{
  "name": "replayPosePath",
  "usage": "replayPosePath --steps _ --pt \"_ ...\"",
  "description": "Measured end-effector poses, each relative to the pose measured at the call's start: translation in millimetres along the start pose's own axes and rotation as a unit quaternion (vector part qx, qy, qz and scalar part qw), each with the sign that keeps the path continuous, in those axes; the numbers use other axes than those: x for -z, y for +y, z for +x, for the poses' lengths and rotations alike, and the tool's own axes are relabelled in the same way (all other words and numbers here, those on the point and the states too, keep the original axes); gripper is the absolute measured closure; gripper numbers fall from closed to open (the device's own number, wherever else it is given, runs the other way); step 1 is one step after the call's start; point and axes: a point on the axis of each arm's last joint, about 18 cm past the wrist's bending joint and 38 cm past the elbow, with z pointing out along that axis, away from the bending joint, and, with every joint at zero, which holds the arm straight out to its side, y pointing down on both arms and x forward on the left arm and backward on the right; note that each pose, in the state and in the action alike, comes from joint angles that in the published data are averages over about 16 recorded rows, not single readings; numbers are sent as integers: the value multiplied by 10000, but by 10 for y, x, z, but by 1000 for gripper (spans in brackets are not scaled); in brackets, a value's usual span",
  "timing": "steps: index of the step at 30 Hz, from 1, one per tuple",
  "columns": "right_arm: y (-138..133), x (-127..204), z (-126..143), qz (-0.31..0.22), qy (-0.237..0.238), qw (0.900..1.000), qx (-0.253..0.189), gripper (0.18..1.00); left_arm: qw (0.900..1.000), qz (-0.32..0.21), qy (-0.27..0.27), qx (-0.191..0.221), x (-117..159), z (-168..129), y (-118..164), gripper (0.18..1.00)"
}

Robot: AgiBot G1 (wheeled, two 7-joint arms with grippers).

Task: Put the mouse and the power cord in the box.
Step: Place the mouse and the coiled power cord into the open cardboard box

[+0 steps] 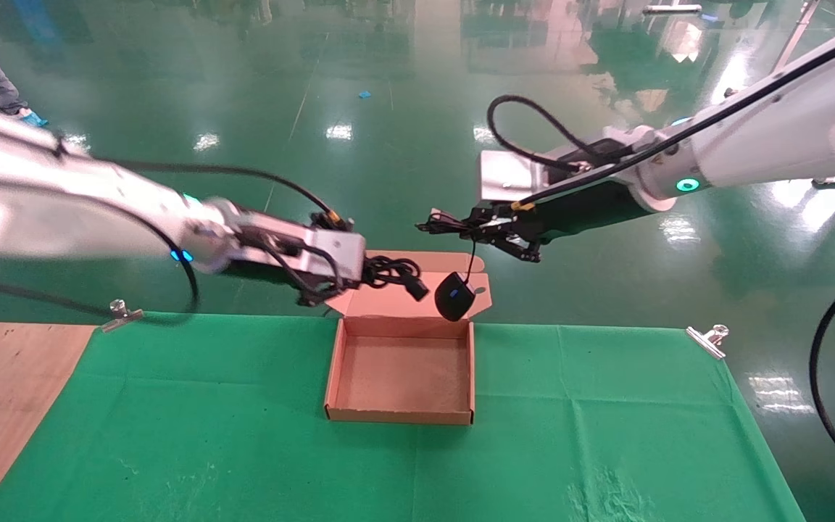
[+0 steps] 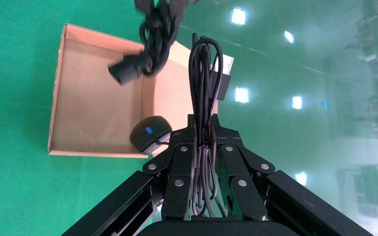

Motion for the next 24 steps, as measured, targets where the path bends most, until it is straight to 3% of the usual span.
replayPosePath --steps 12,24 --pt "303 330 -64 27 -12 9997 -240 952 9981 60 -611 -110 -728 723 -212 877" --pt "562 547 -134 -56 39 9993 -367 952 9965 -264 -667 -428 -1101 1348 -387 877"
